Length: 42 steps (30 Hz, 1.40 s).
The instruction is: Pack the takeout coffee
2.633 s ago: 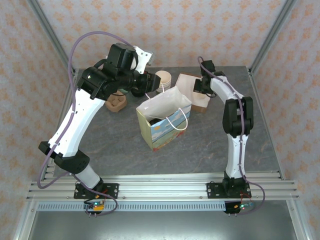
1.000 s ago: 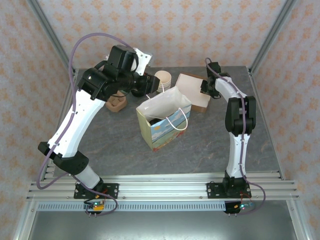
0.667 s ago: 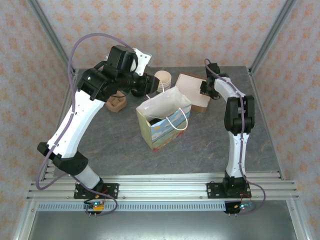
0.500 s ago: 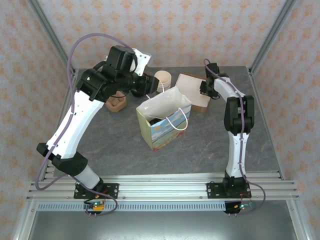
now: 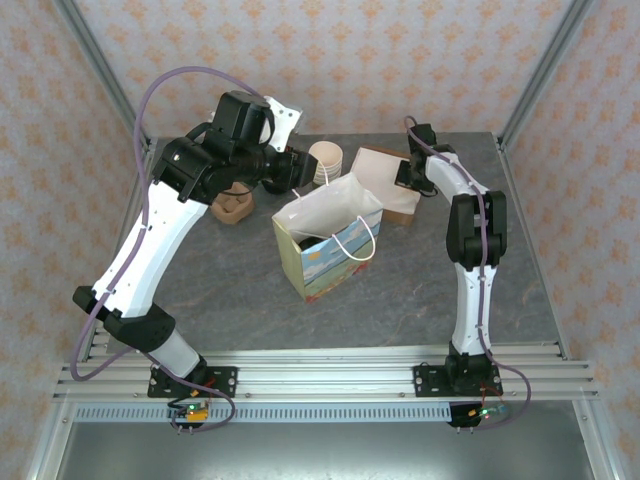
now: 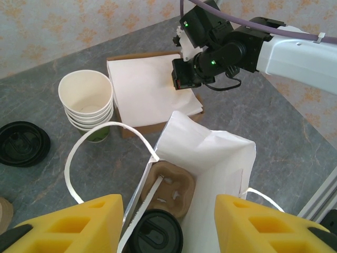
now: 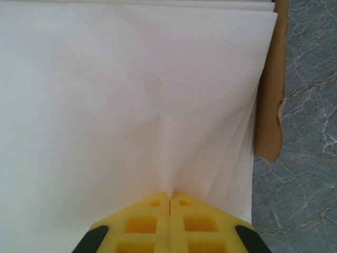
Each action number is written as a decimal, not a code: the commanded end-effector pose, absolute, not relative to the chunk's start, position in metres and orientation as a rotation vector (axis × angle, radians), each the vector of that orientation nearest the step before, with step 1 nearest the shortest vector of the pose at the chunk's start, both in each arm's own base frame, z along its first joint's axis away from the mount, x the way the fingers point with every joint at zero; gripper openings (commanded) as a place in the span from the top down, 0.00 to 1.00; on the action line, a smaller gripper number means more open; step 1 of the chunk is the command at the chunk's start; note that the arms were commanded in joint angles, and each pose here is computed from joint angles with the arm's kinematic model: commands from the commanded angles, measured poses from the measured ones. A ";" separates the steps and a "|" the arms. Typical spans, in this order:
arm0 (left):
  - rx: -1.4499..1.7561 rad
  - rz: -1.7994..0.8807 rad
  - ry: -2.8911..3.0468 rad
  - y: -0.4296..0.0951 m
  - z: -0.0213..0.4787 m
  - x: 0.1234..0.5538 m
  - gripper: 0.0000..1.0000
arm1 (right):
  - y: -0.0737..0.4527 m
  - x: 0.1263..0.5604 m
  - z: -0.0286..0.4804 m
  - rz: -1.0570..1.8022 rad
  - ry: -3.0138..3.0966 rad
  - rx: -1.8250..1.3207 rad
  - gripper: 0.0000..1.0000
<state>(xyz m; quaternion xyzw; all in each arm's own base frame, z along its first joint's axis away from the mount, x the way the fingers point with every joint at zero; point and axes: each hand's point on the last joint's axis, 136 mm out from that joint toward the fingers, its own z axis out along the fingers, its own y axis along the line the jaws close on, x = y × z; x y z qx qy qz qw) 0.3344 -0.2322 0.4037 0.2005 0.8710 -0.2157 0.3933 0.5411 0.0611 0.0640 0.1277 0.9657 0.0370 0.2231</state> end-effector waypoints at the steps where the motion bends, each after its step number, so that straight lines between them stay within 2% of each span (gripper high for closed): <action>1: 0.507 -0.518 2.156 -0.224 0.419 0.331 0.51 | 0.075 0.547 0.109 0.170 2.585 0.310 0.99; 11: 0.497 -0.509 2.142 -0.220 0.423 0.329 0.51 | 0.078 0.540 0.166 0.233 2.457 0.302 1.00; 25: 0.427 -0.534 2.075 -0.219 0.441 0.334 0.53 | 0.068 0.503 0.272 0.246 2.255 0.273 1.00; 38: 0.349 -0.702 1.976 -0.239 0.467 0.345 0.53 | 0.095 0.428 0.424 0.579 1.920 0.148 1.00; 42: 0.403 -0.688 1.938 -0.244 0.474 0.350 0.48 | 0.114 0.393 0.462 0.695 1.820 -0.007 1.00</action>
